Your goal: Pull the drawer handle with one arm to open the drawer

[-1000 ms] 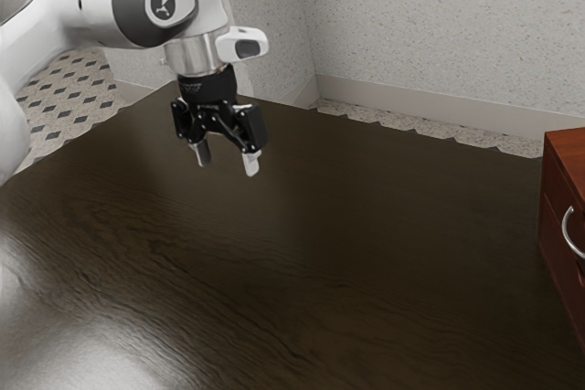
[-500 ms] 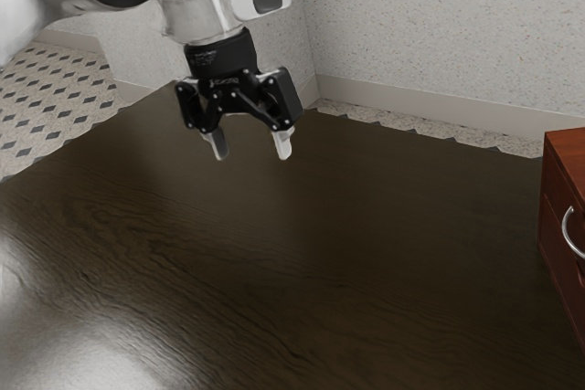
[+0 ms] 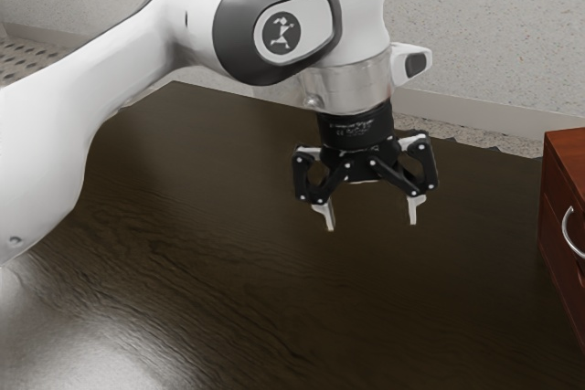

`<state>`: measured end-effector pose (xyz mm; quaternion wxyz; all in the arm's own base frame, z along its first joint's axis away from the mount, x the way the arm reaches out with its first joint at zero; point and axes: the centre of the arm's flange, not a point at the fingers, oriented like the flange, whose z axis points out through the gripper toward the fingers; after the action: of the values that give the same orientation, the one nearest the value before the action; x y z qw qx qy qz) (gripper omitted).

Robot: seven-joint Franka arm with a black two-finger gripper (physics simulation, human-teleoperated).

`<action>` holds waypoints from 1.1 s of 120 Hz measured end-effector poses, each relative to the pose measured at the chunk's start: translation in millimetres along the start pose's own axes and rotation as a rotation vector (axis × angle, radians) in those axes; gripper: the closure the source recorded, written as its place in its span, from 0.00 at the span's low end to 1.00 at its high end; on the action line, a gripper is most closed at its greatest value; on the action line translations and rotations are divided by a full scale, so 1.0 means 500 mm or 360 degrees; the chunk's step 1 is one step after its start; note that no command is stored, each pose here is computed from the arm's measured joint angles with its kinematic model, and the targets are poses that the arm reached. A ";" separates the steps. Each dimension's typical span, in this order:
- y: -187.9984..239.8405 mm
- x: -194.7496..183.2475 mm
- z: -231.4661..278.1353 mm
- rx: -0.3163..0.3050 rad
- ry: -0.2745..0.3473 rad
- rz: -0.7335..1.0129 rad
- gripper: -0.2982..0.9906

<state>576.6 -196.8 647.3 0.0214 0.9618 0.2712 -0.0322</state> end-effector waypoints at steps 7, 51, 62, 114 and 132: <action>0.026 -0.024 -0.003 -0.0019 0.0034 -0.0015 0.23; 0.054 0.047 0.057 -0.0077 0.0090 -0.0227 0.23; 0.062 0.060 0.065 -0.0128 0.0084 -0.0246 0.23; 0.147 0.079 0.112 -0.0331 0.0036 -0.0222 0.23; 0.169 0.069 0.119 -0.0379 0.0028 -0.0189 0.23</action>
<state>647.0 -254.6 587.4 0.1312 0.9349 0.3297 0.0074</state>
